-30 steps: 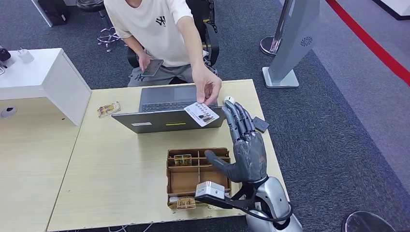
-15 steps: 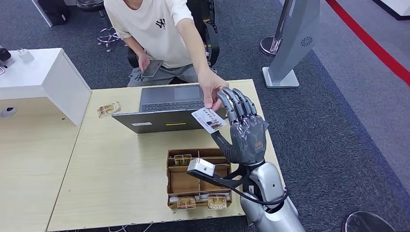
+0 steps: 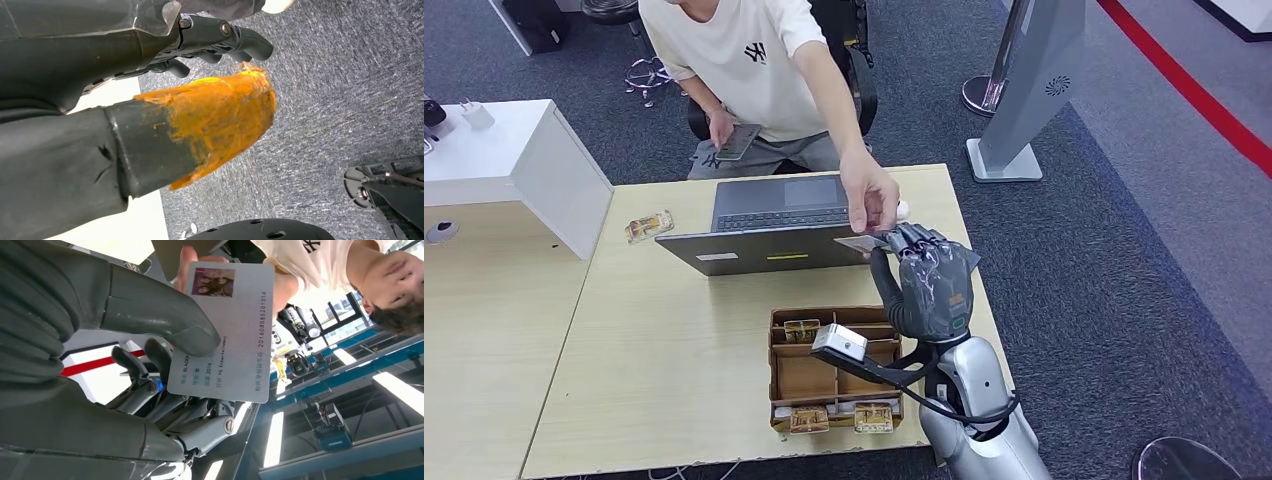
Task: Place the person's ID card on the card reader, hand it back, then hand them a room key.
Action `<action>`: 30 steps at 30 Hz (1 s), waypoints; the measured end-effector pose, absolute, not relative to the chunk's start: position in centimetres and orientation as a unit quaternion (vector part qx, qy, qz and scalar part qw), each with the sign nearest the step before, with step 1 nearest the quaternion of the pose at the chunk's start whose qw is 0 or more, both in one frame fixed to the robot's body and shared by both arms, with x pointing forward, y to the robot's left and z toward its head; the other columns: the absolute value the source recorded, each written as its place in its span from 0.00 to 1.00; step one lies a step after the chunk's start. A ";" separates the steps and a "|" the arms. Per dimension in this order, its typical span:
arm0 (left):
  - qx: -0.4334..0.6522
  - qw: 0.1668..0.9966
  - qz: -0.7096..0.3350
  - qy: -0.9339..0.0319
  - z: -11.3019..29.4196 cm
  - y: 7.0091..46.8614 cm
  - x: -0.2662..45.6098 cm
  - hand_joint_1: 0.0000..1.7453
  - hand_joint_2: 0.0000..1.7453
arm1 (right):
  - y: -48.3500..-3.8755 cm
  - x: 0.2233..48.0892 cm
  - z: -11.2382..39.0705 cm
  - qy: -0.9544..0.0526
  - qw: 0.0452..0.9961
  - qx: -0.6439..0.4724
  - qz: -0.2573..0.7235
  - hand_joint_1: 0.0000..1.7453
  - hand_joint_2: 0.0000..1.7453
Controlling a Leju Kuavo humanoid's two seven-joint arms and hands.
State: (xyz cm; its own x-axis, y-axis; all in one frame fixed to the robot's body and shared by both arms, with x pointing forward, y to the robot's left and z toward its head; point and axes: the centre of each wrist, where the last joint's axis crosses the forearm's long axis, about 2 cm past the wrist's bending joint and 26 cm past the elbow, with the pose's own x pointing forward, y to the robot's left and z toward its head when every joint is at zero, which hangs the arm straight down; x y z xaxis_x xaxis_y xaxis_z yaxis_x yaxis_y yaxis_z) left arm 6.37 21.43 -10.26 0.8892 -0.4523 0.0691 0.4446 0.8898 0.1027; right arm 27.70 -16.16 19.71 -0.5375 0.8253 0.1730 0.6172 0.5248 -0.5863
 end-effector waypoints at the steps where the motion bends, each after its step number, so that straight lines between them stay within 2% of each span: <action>1: 0.042 0.971 -0.231 -0.046 -10.3 21.4 6.4 0.00 0.00 | -16.2 27.7 19.7 -0.845 0.222 -0.427 0.235 1.00 1.00; 15: 0.043 0.971 -0.231 -0.044 -10.3 21.4 6.4 0.00 0.00 | -16.2 27.6 19.5 -0.844 0.225 -0.427 0.236 1.00 1.00; 20: 0.043 0.972 -0.228 -0.045 -10.3 21.5 6.4 0.00 0.00 | -16.3 27.2 18.9 -0.856 0.262 -0.393 0.209 1.00 1.00; 23: 0.045 0.974 -0.218 -0.048 -10.3 21.5 6.4 0.00 0.00 | -16.4 26.5 18.5 -0.879 0.345 -0.295 0.148 1.00 1.00; 26: 0.047 0.977 -0.201 -0.053 -10.3 21.5 6.4 0.00 0.00 | -16.4 25.0 18.0 -0.889 0.445 -0.090 0.064 1.00 1.00; 28: 0.048 0.979 -0.191 -0.055 -10.3 21.6 6.3 0.00 0.00 | -16.4 23.8 17.7 -0.880 0.474 0.029 0.018 1.00 1.00; 30: 0.048 0.981 -0.182 -0.055 -10.3 21.6 6.3 0.00 0.00 | -16.7 22.7 17.3 -0.868 0.488 0.097 -0.012 1.00 1.00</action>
State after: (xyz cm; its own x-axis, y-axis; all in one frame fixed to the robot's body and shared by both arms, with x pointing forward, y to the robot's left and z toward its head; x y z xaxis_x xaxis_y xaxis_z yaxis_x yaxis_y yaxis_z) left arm 6.28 21.61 -10.29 0.9282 -0.3613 0.0894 0.3507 0.9294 0.1147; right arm 22.68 -16.65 17.28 -0.5058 -0.1800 0.8437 -0.1567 0.9809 0.1154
